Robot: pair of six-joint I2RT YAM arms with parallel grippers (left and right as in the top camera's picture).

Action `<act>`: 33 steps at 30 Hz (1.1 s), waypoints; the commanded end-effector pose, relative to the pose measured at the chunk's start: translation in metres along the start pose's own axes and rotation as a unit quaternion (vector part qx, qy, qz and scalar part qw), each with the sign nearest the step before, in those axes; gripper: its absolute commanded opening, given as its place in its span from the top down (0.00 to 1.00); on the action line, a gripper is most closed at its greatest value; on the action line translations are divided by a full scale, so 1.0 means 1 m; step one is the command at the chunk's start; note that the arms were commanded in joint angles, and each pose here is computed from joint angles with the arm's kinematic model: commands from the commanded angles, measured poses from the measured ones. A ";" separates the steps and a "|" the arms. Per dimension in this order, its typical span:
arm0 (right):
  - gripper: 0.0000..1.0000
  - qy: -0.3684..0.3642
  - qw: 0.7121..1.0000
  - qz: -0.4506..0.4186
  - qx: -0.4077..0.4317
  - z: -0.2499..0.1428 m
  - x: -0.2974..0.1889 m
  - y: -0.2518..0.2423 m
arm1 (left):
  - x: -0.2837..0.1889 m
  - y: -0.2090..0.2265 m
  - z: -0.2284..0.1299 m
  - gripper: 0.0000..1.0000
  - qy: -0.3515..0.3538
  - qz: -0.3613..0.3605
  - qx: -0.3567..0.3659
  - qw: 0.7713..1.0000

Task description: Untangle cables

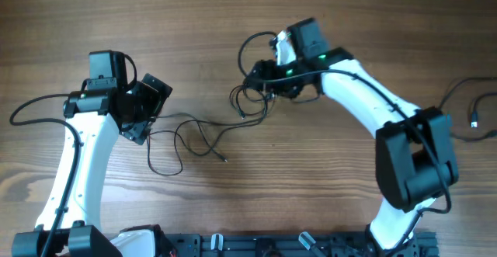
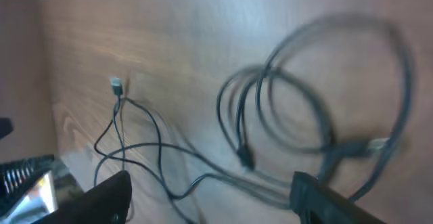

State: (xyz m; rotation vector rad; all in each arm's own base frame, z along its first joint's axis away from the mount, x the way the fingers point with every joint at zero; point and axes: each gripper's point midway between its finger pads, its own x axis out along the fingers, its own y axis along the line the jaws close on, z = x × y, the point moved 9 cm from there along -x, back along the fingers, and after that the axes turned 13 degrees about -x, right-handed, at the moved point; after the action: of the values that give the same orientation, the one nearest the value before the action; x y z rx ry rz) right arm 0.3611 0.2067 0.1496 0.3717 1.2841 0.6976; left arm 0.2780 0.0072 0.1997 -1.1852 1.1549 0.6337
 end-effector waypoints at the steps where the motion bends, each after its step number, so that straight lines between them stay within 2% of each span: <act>1: 0.29 0.020 0.984 -0.028 0.174 -0.017 0.019 0.012 | -0.003 0.000 -0.001 0.00 -0.008 -0.003 0.005 1.000; 3: 0.41 0.036 0.970 -0.031 0.239 -0.027 0.030 0.023 | -0.003 0.000 -0.001 0.00 -0.008 -0.003 0.005 1.000; 7: 0.50 0.049 0.920 -0.032 0.387 -0.041 0.045 0.047 | -0.003 0.000 -0.001 0.00 -0.008 -0.003 0.005 1.000; 11: 0.52 0.032 0.935 0.018 0.352 -0.038 0.059 0.079 | -0.003 0.000 -0.001 0.00 -0.008 -0.003 0.005 1.000; 17: 0.53 0.037 0.898 0.011 0.438 -0.057 0.075 0.108 | -0.003 0.000 -0.001 0.00 -0.008 -0.003 0.005 1.000; 20: 0.50 0.014 0.904 0.020 0.428 -0.057 0.079 0.117 | -0.003 0.000 -0.001 0.00 -0.008 -0.003 0.005 1.000; 25: 0.49 0.019 0.876 0.014 0.481 -0.064 0.090 0.121 | -0.003 0.000 -0.001 0.00 -0.008 -0.003 0.005 1.000; 29: 0.50 0.021 0.879 0.039 0.474 -0.059 0.110 0.117 | -0.003 0.000 -0.001 0.00 -0.008 -0.003 0.005 1.000; 32: 0.58 0.034 0.882 0.057 0.467 -0.059 0.128 0.112 | -0.003 0.000 -0.001 0.00 -0.008 -0.003 0.005 1.000; 33: 0.58 0.034 0.881 0.052 0.469 -0.060 0.130 0.110 | -0.003 0.000 -0.001 0.00 -0.008 -0.003 0.005 1.000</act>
State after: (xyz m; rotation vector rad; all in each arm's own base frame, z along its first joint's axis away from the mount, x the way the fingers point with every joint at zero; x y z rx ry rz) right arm 0.2922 0.3652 0.1256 1.2237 1.5792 0.1596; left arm 0.2781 0.0071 0.1997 -1.1855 1.1548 0.6331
